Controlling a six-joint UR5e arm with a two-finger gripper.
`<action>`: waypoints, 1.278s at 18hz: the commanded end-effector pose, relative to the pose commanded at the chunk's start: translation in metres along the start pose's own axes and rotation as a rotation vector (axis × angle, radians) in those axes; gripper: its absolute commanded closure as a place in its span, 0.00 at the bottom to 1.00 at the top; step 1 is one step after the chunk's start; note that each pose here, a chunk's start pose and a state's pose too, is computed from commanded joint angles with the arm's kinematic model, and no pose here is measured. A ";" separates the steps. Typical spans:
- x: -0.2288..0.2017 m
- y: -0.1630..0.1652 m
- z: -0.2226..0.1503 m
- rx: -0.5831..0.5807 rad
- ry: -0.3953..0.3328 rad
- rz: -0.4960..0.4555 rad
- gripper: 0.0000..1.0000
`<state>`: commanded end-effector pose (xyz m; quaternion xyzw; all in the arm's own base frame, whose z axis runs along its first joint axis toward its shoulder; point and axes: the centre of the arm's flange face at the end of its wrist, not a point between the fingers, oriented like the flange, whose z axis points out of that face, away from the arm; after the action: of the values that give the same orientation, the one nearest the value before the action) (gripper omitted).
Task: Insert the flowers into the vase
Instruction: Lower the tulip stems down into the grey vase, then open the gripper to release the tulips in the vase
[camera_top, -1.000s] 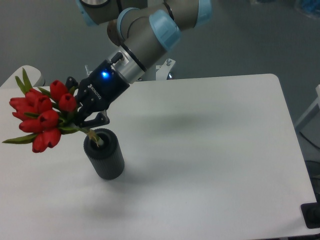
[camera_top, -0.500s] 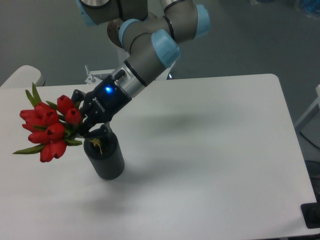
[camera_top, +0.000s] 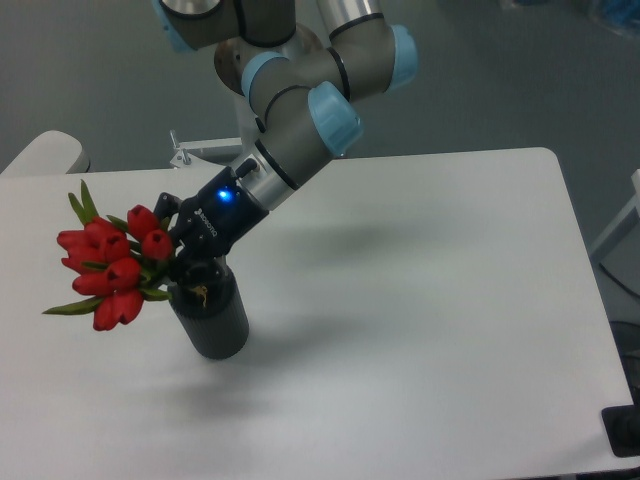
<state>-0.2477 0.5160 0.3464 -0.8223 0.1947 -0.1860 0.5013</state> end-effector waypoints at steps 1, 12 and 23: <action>0.000 0.001 0.000 -0.001 0.001 -0.001 0.69; -0.008 0.014 -0.013 0.000 -0.024 0.004 0.39; -0.024 0.035 -0.037 -0.028 -0.081 -0.025 0.00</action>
<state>-0.2908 0.4857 0.3283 -0.8385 0.1664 -0.1561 0.4949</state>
